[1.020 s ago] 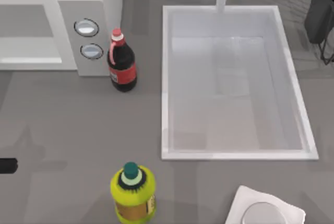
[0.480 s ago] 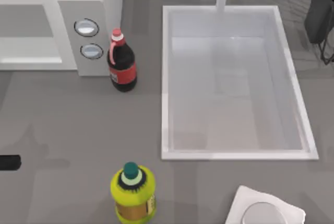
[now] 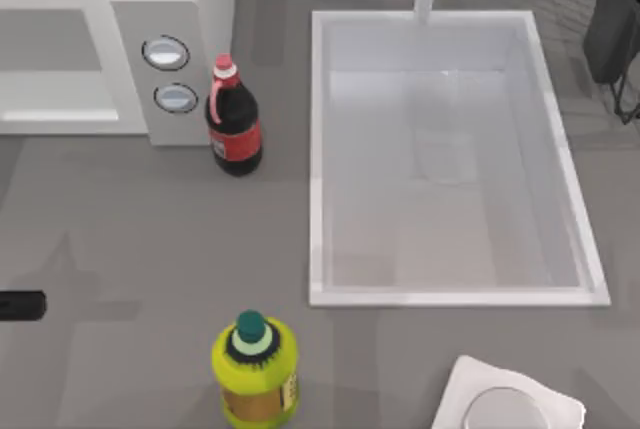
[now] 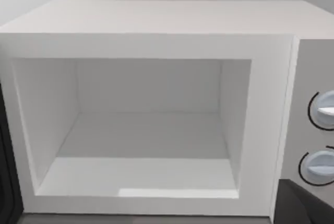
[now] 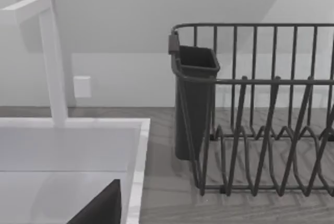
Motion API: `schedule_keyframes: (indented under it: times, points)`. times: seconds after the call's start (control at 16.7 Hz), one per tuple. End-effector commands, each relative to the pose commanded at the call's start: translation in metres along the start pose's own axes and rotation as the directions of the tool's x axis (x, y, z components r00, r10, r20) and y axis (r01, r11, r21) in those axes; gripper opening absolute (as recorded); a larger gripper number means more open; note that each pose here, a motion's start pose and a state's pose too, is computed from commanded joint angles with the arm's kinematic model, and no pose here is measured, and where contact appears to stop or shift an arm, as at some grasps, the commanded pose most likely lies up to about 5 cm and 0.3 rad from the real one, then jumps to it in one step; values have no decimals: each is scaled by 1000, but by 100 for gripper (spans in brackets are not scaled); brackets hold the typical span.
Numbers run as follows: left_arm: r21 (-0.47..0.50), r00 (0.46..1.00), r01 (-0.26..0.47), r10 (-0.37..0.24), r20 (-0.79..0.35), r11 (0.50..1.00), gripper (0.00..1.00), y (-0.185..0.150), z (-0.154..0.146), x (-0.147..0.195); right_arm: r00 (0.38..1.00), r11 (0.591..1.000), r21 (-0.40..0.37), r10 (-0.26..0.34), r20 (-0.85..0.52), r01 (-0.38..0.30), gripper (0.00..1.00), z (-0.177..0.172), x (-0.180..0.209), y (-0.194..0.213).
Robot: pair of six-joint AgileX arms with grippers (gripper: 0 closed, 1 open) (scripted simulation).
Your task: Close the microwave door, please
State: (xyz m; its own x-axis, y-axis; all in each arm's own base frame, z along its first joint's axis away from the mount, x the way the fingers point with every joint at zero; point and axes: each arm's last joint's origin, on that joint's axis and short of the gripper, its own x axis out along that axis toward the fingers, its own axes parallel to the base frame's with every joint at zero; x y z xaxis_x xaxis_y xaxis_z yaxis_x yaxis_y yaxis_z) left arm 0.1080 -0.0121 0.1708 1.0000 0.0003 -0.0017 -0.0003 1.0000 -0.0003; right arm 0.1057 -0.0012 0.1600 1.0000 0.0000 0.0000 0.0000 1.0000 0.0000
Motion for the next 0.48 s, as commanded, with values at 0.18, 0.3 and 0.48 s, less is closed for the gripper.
schedule_keyframes:
  times: [0.18, 0.3, 0.48]
  points:
    - [0, 1000, 0, 0, 0, 1000, 0, -5, -1, -3, 1000, 1000, 0, 0, 0, 0, 100, 0, 0, 0]
    - [0, 1000, 0, 0, 0, 1000, 0, -11, -3, -6, 1000, 1000, 0, 0, 0, 0, 100, 0, 0, 0]
    - [0, 1000, 0, 0, 0, 1000, 0, -16, -6, -10, 1000, 1000, 0, 0, 0, 0, 100, 0, 0, 0]
